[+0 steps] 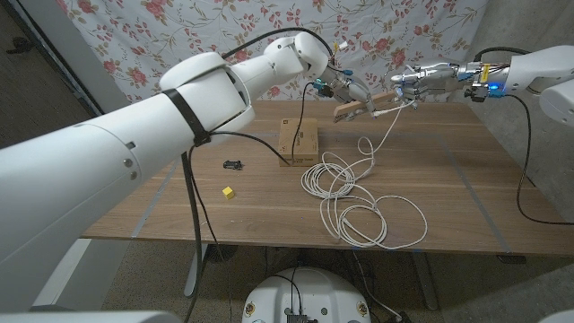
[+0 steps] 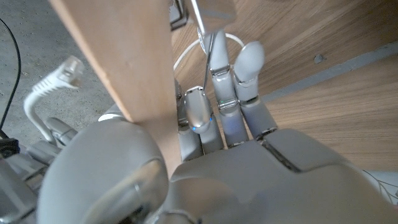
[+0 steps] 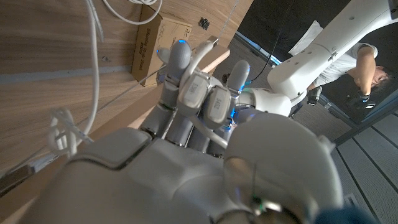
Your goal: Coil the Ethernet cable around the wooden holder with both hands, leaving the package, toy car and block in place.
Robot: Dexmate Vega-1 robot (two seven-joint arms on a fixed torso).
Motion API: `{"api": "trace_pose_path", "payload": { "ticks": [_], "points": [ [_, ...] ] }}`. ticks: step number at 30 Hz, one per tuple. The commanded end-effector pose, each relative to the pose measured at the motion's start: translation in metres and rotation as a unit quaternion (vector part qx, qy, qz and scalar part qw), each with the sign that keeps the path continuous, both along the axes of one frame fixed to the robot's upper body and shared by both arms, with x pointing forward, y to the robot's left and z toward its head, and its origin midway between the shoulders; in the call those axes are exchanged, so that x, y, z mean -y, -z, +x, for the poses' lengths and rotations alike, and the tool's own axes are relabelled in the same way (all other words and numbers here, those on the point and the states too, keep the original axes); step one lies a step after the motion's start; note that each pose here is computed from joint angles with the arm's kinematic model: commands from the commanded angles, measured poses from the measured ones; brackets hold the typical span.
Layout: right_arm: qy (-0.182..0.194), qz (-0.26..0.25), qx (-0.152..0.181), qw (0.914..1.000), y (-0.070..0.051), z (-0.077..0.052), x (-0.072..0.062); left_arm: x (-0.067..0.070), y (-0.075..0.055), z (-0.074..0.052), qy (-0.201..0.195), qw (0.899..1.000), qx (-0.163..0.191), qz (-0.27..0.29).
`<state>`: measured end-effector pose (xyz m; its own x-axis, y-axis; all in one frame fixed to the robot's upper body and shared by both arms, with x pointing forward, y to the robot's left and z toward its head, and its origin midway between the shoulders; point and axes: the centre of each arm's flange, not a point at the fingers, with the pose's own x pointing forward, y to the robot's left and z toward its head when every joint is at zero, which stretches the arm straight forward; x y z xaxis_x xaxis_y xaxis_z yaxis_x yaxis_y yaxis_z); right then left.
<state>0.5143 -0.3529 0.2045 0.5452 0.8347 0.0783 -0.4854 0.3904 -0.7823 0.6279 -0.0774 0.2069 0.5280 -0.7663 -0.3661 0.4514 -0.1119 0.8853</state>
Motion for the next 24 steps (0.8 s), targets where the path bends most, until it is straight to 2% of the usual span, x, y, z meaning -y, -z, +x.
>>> {"api": "trace_pose_path", "payload": {
  "ticks": [1,6,11,18,22,23,24],
  "points": [
    [0.036,0.001,0.063,0.9974,-0.116,0.018,-0.038,0.002,0.006,-0.001,0.006,1.000,-0.016,-0.003],
    [0.082,0.019,0.110,0.9904,-0.130,0.026,-0.045,-0.001,0.010,0.000,0.006,1.000,-0.026,-0.002],
    [0.102,0.039,0.152,0.9823,-0.136,0.031,-0.052,-0.002,0.011,0.001,0.005,1.000,-0.028,-0.004],
    [0.121,0.027,0.162,0.9789,-0.134,0.047,-0.071,0.002,0.008,0.001,0.007,1.000,-0.024,-0.015],
    [0.116,0.026,0.161,0.9798,-0.130,0.058,-0.085,0.003,0.007,0.001,0.004,1.000,-0.021,-0.021],
    [0.115,0.023,0.163,0.9796,-0.128,0.062,-0.092,0.003,0.006,0.002,0.002,1.000,-0.019,-0.023],
    [0.114,0.023,0.164,0.9796,-0.128,0.062,-0.092,0.003,0.006,0.002,0.002,1.000,-0.019,-0.023]
  ]
}}
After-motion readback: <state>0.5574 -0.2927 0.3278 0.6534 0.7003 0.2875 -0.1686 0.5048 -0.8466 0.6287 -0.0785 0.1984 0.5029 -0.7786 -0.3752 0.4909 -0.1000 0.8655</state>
